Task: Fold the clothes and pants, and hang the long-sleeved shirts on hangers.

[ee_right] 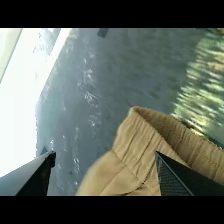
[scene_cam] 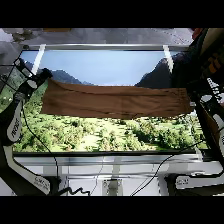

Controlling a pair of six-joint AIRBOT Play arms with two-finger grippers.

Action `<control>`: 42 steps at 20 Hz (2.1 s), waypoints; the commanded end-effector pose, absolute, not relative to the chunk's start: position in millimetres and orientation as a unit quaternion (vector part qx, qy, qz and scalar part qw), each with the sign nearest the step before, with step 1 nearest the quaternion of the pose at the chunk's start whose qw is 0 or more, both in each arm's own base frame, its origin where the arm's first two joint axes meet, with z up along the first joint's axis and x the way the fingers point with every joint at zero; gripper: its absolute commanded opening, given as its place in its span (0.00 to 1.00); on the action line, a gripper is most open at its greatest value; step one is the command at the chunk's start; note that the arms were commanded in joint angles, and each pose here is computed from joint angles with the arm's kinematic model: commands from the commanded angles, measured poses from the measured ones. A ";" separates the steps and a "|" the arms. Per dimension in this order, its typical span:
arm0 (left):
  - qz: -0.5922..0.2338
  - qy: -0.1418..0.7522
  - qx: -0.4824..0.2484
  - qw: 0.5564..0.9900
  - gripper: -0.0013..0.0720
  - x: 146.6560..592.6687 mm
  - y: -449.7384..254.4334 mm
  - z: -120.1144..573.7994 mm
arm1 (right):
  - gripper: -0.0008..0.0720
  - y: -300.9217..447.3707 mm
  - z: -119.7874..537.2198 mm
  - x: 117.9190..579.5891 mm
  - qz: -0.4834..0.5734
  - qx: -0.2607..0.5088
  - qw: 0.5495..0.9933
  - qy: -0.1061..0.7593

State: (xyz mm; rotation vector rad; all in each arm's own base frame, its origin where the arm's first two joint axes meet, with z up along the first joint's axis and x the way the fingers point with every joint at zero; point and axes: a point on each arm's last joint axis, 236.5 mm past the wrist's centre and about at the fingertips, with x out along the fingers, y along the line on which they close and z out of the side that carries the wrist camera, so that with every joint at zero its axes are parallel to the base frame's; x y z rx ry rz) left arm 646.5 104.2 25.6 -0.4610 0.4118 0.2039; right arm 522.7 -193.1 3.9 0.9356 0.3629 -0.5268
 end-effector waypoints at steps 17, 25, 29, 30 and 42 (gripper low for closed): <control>0.100 0.516 -0.346 0.777 0.99 409.8 70.8 -48.6 | 0.95 -165.7 -6.4 494.9 -0.219 0.361 0.859 0.290; 0.151 0.436 -0.487 0.742 0.98 429.9 61.5 -91.9 | 0.95 -166.2 -5.7 495.4 -0.220 0.360 0.860 0.288; 0.181 0.412 -0.485 0.750 0.98 441.2 76.1 -109.7 | 0.95 -167.1 -4.6 496.2 -0.220 0.360 0.861 0.285; 0.192 0.387 -0.477 0.765 0.98 449.8 85.1 -105.9 | 0.95 -167.4 -4.1 496.5 -0.220 0.360 0.861 0.284; 0.200 0.280 -0.424 0.837 0.95 544.0 96.8 -92.4 | 0.95 -172.0 2.5 501.0 -0.222 0.358 0.867 0.266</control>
